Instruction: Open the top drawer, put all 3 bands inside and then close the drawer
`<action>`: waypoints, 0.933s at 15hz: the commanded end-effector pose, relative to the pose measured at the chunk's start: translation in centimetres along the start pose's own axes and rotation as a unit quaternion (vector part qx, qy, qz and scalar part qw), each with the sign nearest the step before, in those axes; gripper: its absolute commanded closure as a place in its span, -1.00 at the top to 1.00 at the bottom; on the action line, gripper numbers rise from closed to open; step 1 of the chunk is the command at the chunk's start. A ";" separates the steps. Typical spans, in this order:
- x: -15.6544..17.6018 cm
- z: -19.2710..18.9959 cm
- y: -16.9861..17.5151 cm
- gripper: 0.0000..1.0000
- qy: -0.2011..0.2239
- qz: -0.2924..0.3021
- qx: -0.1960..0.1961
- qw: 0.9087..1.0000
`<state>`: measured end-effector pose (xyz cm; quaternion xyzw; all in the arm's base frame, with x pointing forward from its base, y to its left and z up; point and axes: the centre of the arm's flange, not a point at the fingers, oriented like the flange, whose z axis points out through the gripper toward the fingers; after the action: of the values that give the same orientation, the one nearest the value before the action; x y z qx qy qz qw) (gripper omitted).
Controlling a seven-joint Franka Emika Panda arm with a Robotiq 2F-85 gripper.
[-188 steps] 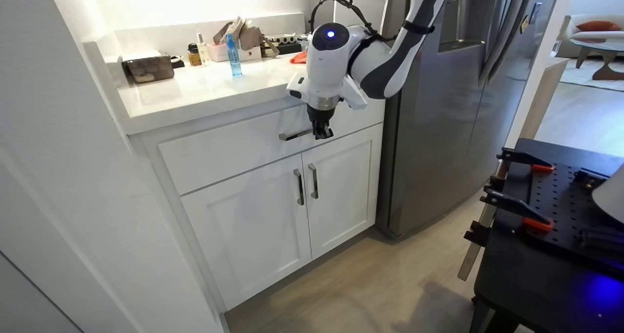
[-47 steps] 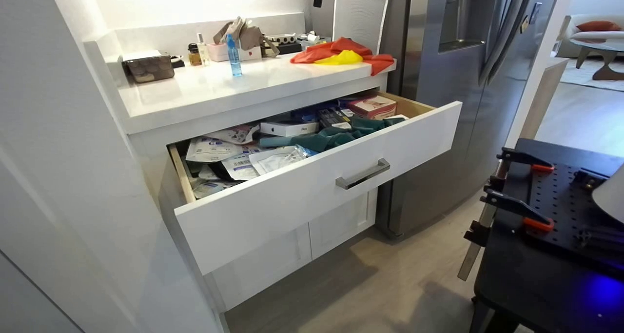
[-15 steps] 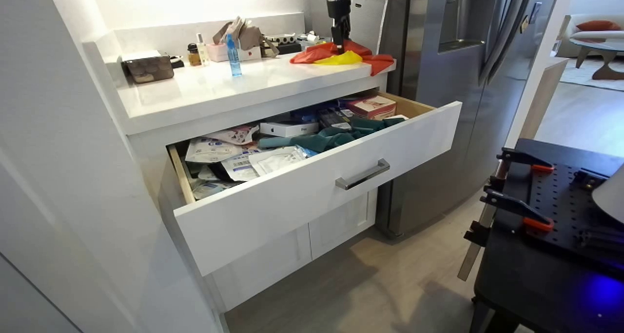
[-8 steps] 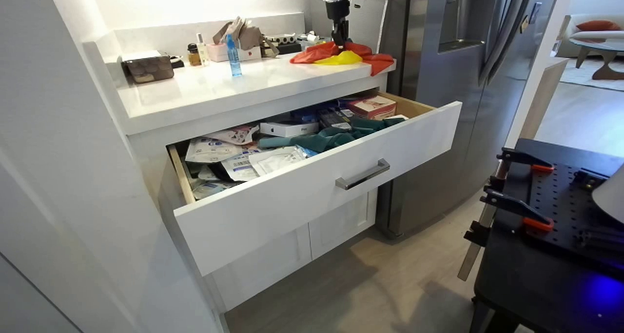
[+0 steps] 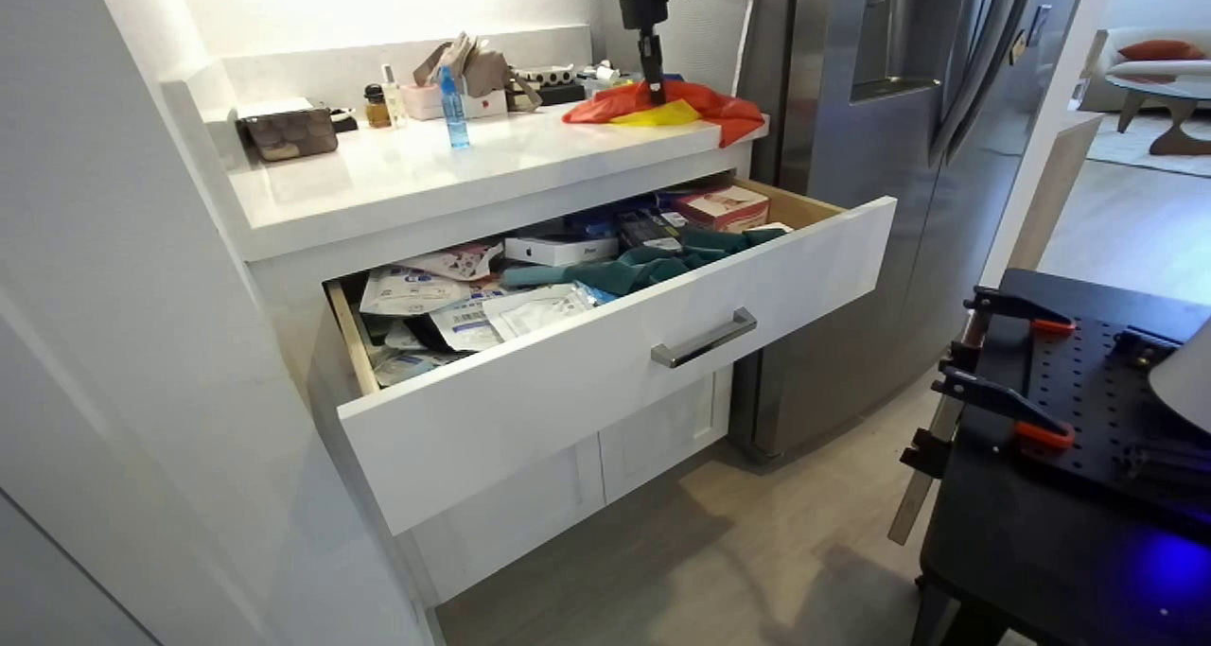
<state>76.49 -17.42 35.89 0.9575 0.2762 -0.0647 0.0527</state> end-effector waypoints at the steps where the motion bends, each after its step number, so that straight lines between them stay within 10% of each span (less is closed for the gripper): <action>1: 0.4 -2.3 -1.4 -0.99 -0.020 -0.077 0.044 0.996; 14: -5.0 -5.4 -12.8 -0.99 -0.041 -0.192 0.109 0.974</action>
<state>72.98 -10.97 40.97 0.8929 0.4276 -0.1341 -0.0444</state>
